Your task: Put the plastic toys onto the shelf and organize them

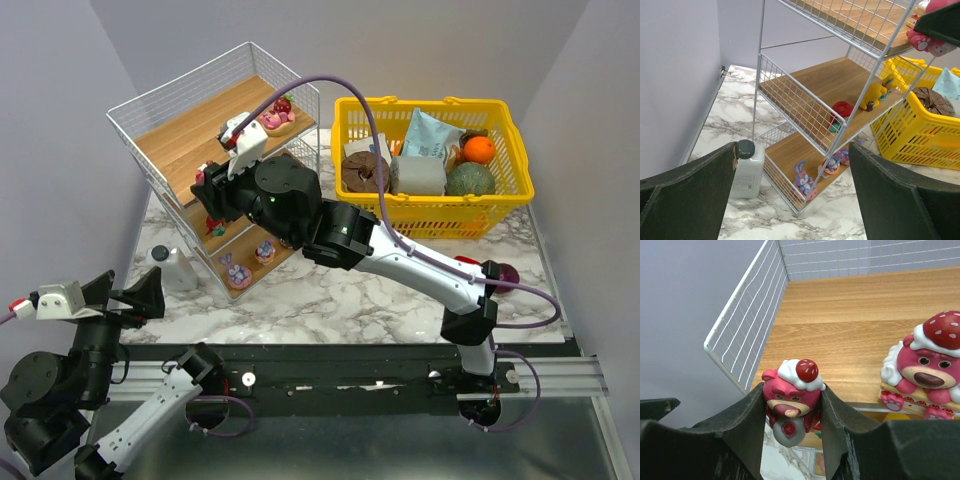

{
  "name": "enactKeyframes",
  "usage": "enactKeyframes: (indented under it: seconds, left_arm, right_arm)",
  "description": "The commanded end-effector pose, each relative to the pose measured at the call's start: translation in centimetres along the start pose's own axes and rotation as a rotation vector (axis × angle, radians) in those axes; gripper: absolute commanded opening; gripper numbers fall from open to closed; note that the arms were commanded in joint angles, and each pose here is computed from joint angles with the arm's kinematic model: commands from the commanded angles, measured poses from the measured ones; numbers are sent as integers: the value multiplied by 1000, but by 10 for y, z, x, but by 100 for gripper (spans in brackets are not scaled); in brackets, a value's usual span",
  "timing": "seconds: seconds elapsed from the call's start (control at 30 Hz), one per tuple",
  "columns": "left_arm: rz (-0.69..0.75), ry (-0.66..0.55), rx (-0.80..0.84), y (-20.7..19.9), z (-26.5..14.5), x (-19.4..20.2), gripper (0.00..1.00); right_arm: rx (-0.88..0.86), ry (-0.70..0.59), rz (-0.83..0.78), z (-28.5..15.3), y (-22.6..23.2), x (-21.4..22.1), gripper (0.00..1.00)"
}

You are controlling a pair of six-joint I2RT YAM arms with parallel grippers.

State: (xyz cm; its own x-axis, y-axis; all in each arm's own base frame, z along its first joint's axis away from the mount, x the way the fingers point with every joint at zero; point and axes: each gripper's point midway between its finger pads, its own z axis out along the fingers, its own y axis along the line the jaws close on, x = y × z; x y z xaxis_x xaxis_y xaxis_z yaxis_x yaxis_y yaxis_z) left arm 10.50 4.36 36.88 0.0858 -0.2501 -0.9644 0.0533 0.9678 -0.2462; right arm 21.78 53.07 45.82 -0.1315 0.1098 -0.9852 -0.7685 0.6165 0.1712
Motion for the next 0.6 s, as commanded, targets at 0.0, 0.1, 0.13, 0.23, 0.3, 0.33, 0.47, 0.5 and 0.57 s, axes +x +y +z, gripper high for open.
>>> enactKeyframes:
  seconds: [0.0,0.1,0.13,0.23,0.3,0.33,0.47,0.5,0.57]
  left_arm:
    - [-9,-20,-12,7,-6,-6,99]
    - [-12,-22,-7,7,-7,-6,99]
    - [-14,-25,-7,7,-7,-7,99]
    - [-14,-24,-7,8,-7,-7,99]
    - [-15,-25,-5,8,-7,-6,99]
    - [-14,-24,-4,8,-7,-6,99]
    - [-18,-26,-4,8,-8,-6,99]
    - [-21,-29,-3,8,-8,-6,99]
    - [-22,-28,-5,9,-8,-5,99]
  right_arm:
    - [29,-41,-29,6,1,-10,26]
    - [30,-43,-52,11,2,-7,29]
    - [33,-41,-58,12,0,-6,29]
    - [43,-33,-66,15,-1,-1,31]
    - [38,-27,-75,15,0,1,34]
    - [37,-27,-75,16,1,1,35]
    - [20,-15,-93,18,4,6,43]
    - [16,-11,-99,19,4,7,45]
    - [14,-1,-113,21,5,10,48]
